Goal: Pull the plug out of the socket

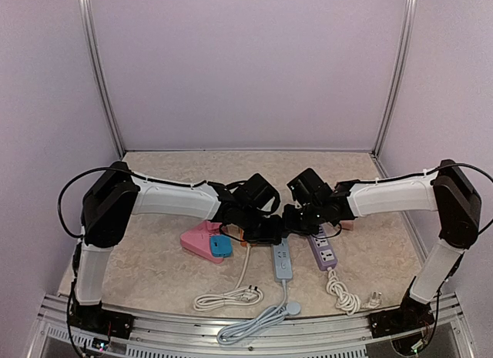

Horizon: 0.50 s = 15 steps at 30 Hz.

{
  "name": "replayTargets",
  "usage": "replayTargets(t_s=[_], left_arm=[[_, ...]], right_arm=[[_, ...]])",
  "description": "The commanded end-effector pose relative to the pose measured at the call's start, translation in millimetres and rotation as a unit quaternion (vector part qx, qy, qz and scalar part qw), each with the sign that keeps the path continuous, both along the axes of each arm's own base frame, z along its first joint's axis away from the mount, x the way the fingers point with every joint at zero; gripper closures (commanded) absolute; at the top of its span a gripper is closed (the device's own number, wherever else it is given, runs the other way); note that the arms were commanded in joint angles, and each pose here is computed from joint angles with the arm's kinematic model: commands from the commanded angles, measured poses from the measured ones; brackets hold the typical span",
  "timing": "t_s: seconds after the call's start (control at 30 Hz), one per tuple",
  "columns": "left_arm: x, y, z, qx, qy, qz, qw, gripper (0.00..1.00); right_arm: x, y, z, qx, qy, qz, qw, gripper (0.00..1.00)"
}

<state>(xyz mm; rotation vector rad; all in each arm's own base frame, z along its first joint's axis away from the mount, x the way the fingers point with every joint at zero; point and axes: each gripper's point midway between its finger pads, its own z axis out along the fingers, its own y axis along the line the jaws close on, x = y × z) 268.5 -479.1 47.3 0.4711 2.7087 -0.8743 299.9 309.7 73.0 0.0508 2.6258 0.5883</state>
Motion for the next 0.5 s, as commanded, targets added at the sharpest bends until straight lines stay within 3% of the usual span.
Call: replayTargets(t_s=[0.0,0.47], left_arm=[[-17,51,-78,0.118,0.081,0.032,0.989,1.0],[-22,60,-100,0.149,0.112,0.046,0.981,1.0]], right_arm=[[12,28,52,0.089,-0.065,0.002,0.994,1.0],[3,15,58,0.066,-0.099,-0.009,0.993,1.0]])
